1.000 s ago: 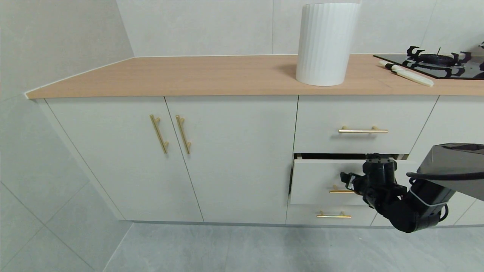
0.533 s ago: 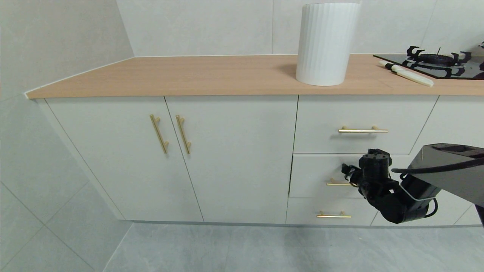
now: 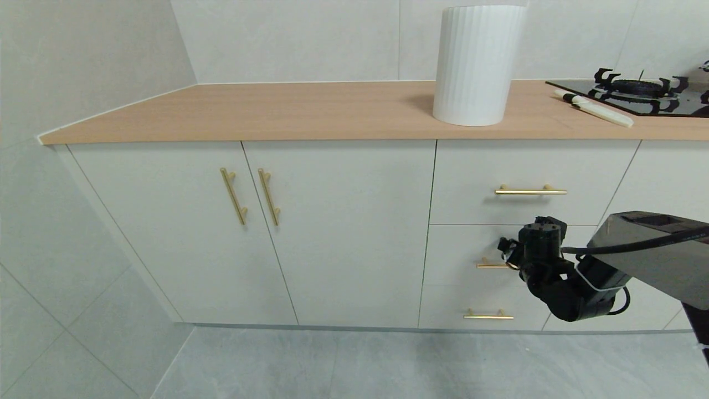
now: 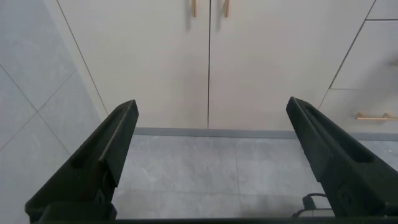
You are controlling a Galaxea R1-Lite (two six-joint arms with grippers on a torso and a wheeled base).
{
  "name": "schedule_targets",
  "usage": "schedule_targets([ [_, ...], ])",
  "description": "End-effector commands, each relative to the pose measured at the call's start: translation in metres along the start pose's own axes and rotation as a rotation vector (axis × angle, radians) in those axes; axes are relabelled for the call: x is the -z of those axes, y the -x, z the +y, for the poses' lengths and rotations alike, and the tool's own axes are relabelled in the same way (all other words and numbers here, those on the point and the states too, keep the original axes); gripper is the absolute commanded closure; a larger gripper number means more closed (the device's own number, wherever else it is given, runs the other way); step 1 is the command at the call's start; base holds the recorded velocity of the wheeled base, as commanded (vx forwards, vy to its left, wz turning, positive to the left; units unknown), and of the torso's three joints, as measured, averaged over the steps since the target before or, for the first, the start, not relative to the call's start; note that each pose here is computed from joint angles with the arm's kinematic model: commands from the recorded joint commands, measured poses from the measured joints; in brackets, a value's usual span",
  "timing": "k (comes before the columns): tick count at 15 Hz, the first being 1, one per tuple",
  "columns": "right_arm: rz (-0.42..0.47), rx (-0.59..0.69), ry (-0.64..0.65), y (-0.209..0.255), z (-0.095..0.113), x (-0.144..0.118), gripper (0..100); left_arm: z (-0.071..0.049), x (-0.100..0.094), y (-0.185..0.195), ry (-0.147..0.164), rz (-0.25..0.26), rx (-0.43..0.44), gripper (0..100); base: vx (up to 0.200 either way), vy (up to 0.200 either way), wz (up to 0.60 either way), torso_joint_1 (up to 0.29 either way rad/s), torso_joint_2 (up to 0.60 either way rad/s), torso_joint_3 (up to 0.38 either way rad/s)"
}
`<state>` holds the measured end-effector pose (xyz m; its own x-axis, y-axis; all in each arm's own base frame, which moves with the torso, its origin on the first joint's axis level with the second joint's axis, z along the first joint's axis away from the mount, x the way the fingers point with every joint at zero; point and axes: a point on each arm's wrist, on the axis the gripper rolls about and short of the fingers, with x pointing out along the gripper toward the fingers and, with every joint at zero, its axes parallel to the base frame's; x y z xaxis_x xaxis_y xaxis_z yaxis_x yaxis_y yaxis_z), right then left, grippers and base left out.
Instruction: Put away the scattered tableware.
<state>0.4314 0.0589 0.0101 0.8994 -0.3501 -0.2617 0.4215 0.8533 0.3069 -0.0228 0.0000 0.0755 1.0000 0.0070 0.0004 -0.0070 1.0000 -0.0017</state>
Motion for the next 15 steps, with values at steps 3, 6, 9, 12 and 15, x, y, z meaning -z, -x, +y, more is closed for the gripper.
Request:
schedule_targets([
  [3,-0.041,0.018,-0.022,-0.008,0.000,-0.005,0,0.000,0.000,0.000,0.000,0.000,-0.001,0,0.000,0.000,0.00,0.000,0.00,0.000],
  [6,-0.042,0.018,-0.022,-0.005,0.000,-0.007,0,0.000,0.000,0.000,0.000,0.000,-0.001,0,0.000,0.000,0.00,0.000,0.00,0.000],
  [9,0.004,0.009,0.011,0.021,-0.009,-0.015,0,0.000,0.000,0.000,0.000,-0.001,-0.001,0,0.000,0.000,0.00,0.000,0.00,0.000],
  [12,0.008,-0.089,0.033,0.069,-0.008,-0.051,0,0.000,0.000,0.000,0.000,-0.001,-0.001,0,0.000,0.000,0.00,0.000,0.00,0.000],
  [15,-0.115,-0.146,0.076,0.133,-0.013,-0.110,0,0.000,0.000,0.000,0.000,0.000,-0.001,0,0.000,0.000,0.00,0.000,0.00,0.000],
])
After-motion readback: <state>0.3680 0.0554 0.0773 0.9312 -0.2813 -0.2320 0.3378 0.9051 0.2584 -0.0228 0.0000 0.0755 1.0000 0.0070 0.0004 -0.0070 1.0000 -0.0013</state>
